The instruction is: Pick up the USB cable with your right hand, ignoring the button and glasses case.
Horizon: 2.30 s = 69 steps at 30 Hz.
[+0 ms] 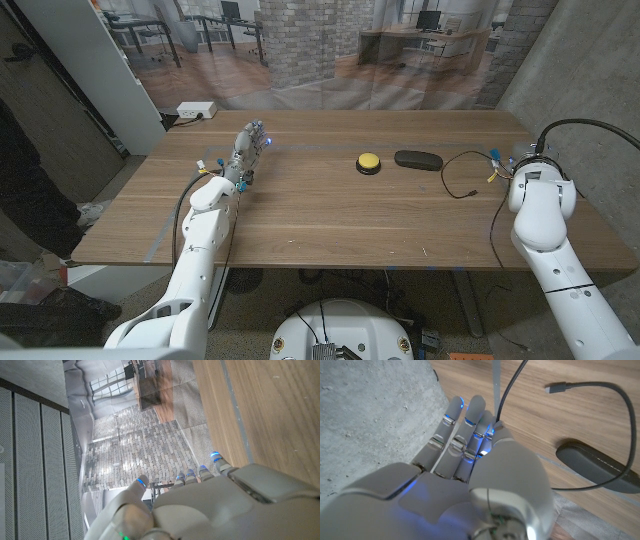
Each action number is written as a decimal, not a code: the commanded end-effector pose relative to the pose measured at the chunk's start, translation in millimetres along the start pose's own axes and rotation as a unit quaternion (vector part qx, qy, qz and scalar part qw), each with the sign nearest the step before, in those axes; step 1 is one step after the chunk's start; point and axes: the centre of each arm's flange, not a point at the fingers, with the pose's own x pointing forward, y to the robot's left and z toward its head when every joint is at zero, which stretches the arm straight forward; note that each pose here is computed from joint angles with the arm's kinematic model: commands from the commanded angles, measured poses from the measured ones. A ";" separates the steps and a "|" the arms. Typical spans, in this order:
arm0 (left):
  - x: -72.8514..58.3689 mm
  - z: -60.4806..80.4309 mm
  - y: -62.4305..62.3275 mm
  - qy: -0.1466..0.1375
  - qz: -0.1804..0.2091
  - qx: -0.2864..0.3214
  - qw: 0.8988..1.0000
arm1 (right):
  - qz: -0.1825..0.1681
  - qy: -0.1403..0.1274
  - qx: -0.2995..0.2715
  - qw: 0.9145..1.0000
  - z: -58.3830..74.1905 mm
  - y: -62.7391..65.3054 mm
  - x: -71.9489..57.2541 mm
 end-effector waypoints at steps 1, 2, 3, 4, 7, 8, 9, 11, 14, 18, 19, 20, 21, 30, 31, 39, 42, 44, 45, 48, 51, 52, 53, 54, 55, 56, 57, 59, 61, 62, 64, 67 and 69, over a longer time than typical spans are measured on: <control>-3.8 1.9 1.3 -0.002 0.003 0.001 1.000 | -0.043 -0.002 0.008 0.999 -1.9 -7.0 -6.4; -3.9 2.6 1.0 -0.002 0.002 0.001 1.000 | -0.045 -0.003 0.010 0.999 -2.2 -7.2 -6.7; -4.0 3.2 0.7 -0.002 0.001 0.002 1.000 | -0.048 -0.003 0.010 0.999 -2.3 -7.3 -7.0; -4.1 3.7 0.6 -0.002 0.001 0.002 1.000 | -0.050 -0.003 0.010 0.999 -2.3 -7.5 -7.3; -4.6 4.3 0.8 -0.002 0.002 0.003 1.000 | -0.059 -0.004 0.011 0.998 -2.5 -9.7 -7.8; -5.0 4.3 1.0 -0.002 0.002 0.003 1.000 | -0.061 -0.004 0.011 0.998 -2.6 -10.6 -8.0; -5.4 4.3 1.2 -0.002 0.002 0.003 1.000 | -0.064 -0.005 0.013 0.998 -2.7 -11.7 -8.2; -6.1 3.9 2.1 -0.002 0.003 0.002 1.000 | -0.075 -0.005 0.018 0.997 -3.2 -15.5 -9.2; -6.8 3.9 3.1 -0.003 0.004 0.001 1.000 | -0.083 -0.007 0.021 0.996 -3.1 -18.3 -9.9; -8.1 2.9 4.9 -0.004 0.006 0.000 1.000 | -0.093 -0.008 0.024 0.995 -2.1 -20.4 -10.7; -8.4 2.5 5.3 -0.004 0.006 -0.001 1.000 | -0.096 -0.008 0.024 0.995 -1.7 -20.6 -11.1; -8.8 2.1 5.8 -0.003 0.007 -0.001 1.000 | -0.099 -0.009 0.025 0.995 -1.4 -20.8 -11.5; -9.1 1.8 6.2 -0.003 0.007 -0.002 1.000 | -0.101 -0.009 0.026 0.995 -1.1 -20.9 -11.8; -9.2 0.6 9.9 -0.004 0.009 -0.003 1.000 | -0.122 -0.007 0.030 0.992 0.0 -24.6 -14.1; -8.8 0.3 10.0 -0.004 0.008 -0.004 1.000 | -0.125 -0.006 0.032 0.992 -0.1 -25.3 -14.6; -5.3 -0.3 9.9 -0.006 0.006 -0.005 1.000 | -0.159 0.000 0.037 0.987 -1.3 -28.7 -17.8; -4.4 -0.3 10.2 -0.006 0.006 -0.005 1.000 | -0.177 0.002 0.039 0.984 -1.3 -29.8 -19.3; -3.8 -0.5 10.2 -0.006 0.006 -0.006 1.000 | -0.185 0.003 0.040 0.982 -1.2 -30.6 -20.0; -3.5 -0.6 10.1 -0.006 0.006 -0.006 1.000 | -0.188 0.003 0.040 0.981 -1.2 -30.9 -20.1; -2.9 -0.6 10.2 -0.006 0.006 -0.006 1.000 | -0.200 0.004 0.042 0.979 -0.8 -31.3 -20.8; -2.4 -0.1 10.5 -0.007 0.005 -0.005 1.000 | -0.216 0.007 0.044 0.975 -0.5 -31.4 -22.3; -2.3 0.1 10.6 -0.007 0.005 -0.005 1.000 | -0.221 0.007 0.045 0.974 -0.5 -31.5 -22.7; -2.2 0.2 10.7 -0.007 0.005 -0.005 1.000 | -0.228 0.008 0.046 0.973 -0.4 -31.5 -23.3; -2.1 0.3 10.8 -0.007 0.005 -0.005 1.000 | -0.234 0.009 0.047 0.971 -0.2 -31.5 -23.9; -2.0 0.3 10.9 -0.007 0.006 -0.005 1.000 | -0.241 0.011 0.047 0.969 -0.1 -31.5 -24.6; -2.0 0.3 11.0 -0.007 0.005 -0.005 1.000 | -0.247 0.012 0.048 0.968 0.1 -31.4 -25.2; -1.9 0.3 11.0 -0.007 0.005 -0.005 1.000 | -0.251 0.013 0.048 0.967 0.3 -31.5 -25.6; -1.9 0.1 11.1 -0.006 0.005 -0.006 1.000 | -0.259 0.015 0.049 0.965 0.8 -31.7 -26.2; -1.9 0.0 11.2 -0.006 0.005 -0.006 1.000 | -0.264 0.016 0.048 0.963 1.3 -32.0 -26.7; -2.0 0.0 11.3 -0.006 0.004 -0.005 1.000 | -0.267 0.016 0.049 0.962 1.4 -32.2 -26.9; -2.1 0.1 11.6 -0.007 0.004 -0.005 1.000 | -0.271 0.017 0.048 0.961 1.5 -33.2 -27.2; -2.6 0.8 12.1 -0.007 0.003 -0.004 1.000 | -0.275 0.017 0.046 0.960 1.9 -35.4 -27.5; -3.5 1.3 13.0 -0.007 0.003 -0.004 1.000 | -0.283 0.017 0.046 0.958 2.3 -37.8 -28.0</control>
